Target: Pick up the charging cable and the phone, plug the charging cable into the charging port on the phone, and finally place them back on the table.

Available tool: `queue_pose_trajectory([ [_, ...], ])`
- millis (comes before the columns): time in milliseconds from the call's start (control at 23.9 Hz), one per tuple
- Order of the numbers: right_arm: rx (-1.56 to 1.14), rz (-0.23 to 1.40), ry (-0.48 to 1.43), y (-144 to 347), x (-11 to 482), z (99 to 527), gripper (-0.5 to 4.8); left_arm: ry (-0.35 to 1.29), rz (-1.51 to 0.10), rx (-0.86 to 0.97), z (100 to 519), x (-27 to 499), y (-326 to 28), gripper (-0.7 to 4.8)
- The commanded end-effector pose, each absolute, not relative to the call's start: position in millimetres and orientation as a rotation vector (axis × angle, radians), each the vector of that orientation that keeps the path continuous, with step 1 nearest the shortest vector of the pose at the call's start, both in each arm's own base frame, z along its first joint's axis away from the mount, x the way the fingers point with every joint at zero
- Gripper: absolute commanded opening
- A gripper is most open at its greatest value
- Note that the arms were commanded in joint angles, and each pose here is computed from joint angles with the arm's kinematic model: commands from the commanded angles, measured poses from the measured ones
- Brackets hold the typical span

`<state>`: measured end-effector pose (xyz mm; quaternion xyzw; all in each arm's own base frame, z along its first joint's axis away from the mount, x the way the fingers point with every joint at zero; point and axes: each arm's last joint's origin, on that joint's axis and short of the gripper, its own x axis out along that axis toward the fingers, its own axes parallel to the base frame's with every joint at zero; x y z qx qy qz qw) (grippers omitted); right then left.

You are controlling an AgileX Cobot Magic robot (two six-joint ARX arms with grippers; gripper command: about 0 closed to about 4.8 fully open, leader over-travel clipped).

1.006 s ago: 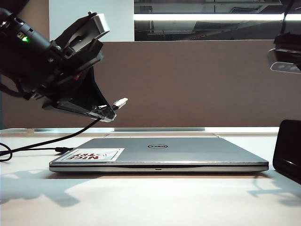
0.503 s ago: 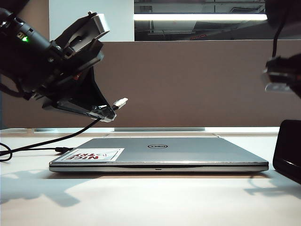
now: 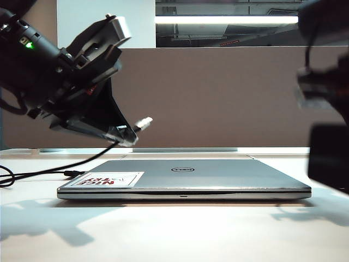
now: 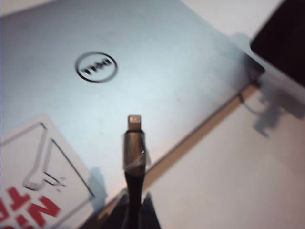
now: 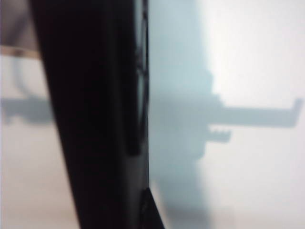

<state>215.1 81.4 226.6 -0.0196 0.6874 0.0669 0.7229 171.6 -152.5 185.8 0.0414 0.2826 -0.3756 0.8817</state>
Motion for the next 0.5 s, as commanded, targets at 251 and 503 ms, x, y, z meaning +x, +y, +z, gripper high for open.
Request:
queue_pose_trajectory([
  [251,0.333,0.578,1.141,99.5,230.5,274.6,-0.06,0.726,-0.868,-0.019,173.0,139.3,-172.8,-0.07],
  [503,0.461,0.726,0.959,107.5,243.1,262.4,-0.05,0.842,-0.844,-0.121,159.2,125.1,-173.0,-0.07],
])
